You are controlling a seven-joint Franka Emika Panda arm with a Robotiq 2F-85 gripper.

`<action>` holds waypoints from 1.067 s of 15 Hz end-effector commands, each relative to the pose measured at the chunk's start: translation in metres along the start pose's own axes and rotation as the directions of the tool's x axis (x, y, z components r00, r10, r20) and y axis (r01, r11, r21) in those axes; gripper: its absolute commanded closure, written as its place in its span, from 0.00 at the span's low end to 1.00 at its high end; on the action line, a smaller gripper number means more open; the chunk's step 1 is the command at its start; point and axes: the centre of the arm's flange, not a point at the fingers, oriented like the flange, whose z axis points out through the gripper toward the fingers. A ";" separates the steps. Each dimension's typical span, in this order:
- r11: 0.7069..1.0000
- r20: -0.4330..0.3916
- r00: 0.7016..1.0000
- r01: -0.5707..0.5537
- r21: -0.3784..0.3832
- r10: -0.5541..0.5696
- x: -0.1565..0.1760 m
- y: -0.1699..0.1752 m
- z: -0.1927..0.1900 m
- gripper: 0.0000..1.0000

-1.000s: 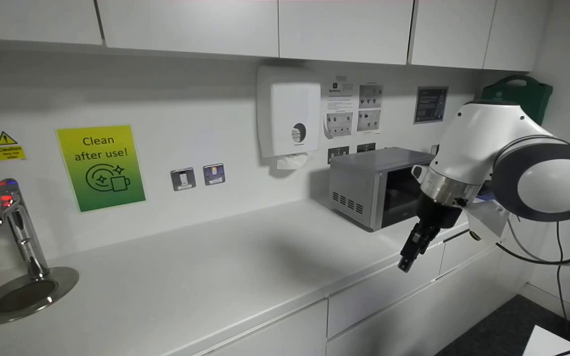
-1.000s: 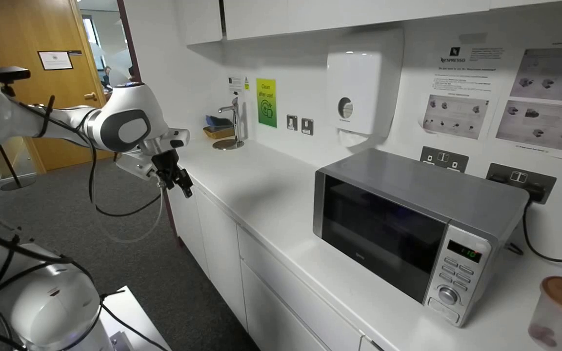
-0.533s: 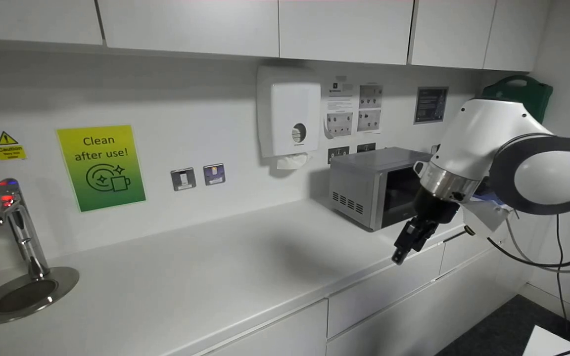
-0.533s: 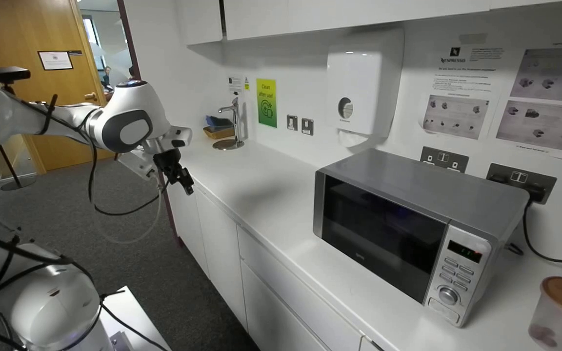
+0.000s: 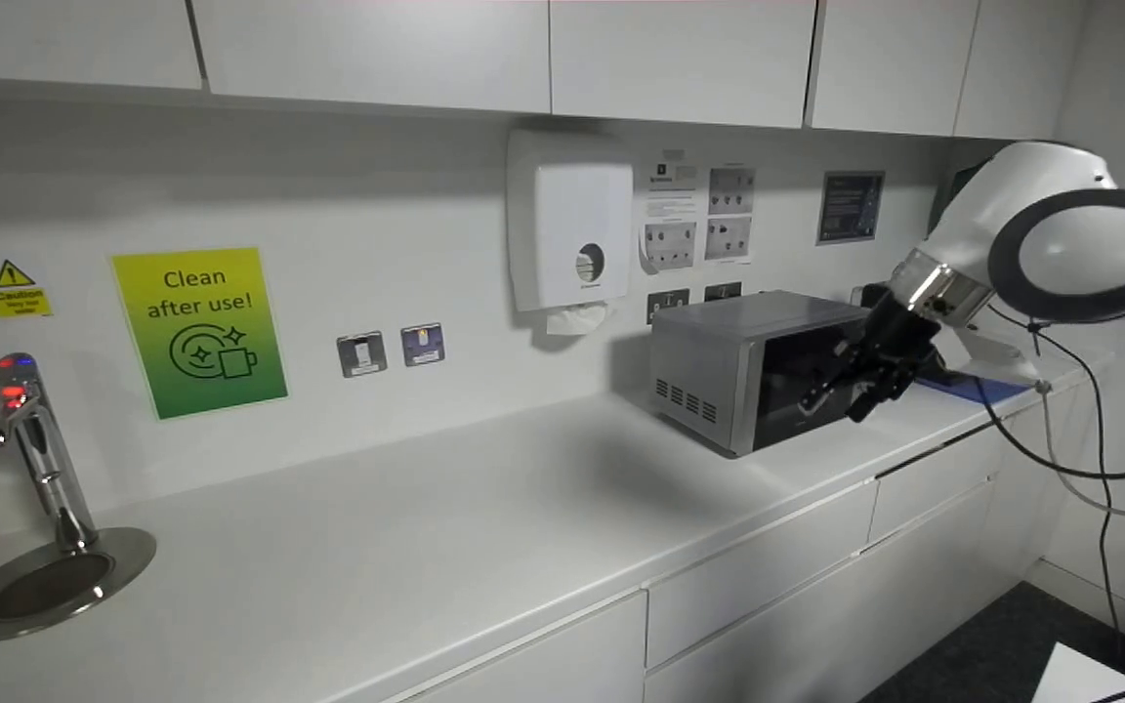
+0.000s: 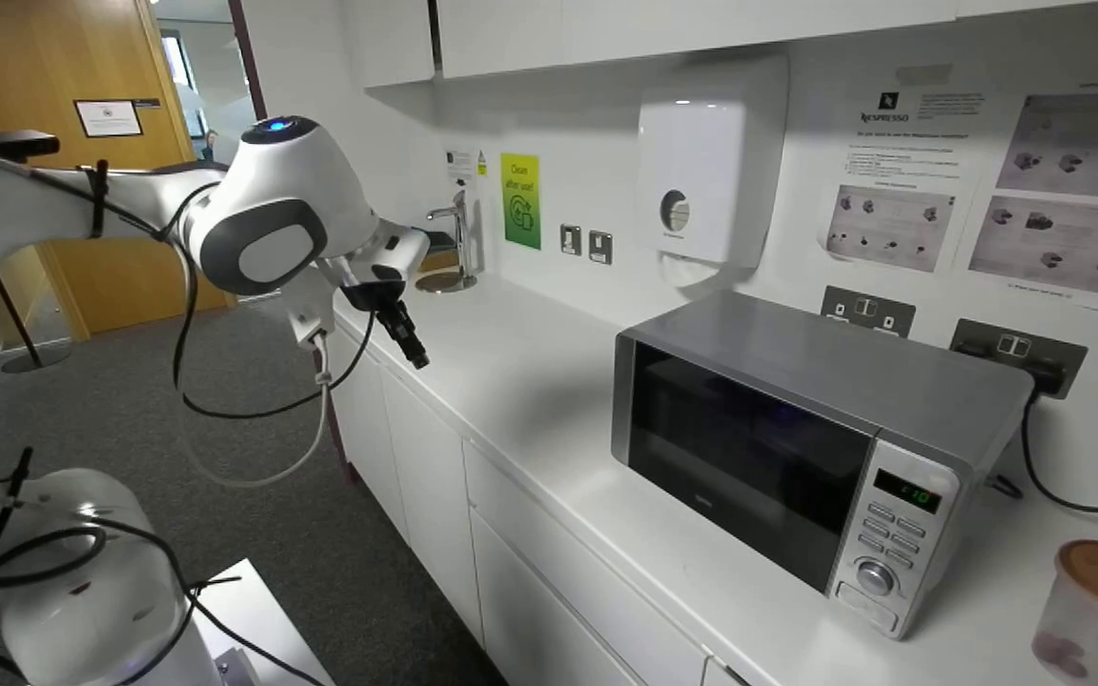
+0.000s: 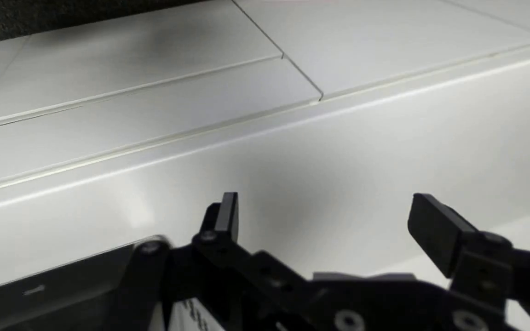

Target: Press a button on the microwave

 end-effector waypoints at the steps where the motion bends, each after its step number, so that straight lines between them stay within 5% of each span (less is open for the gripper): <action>1: 0.983 -0.083 0.982 -0.160 0.087 0.167 0.017 0.053 -0.061 0.00; 5: 0.936 -0.177 0.942 -0.232 0.265 0.284 0.020 0.085 -0.090 0.00; 6: 0.956 -0.144 0.955 -0.234 0.180 0.260 0.022 0.080 -0.080 0.00; 16: 0.940 -0.156 0.944 -0.251 0.231 0.290 0.020 0.086 -0.090 0.00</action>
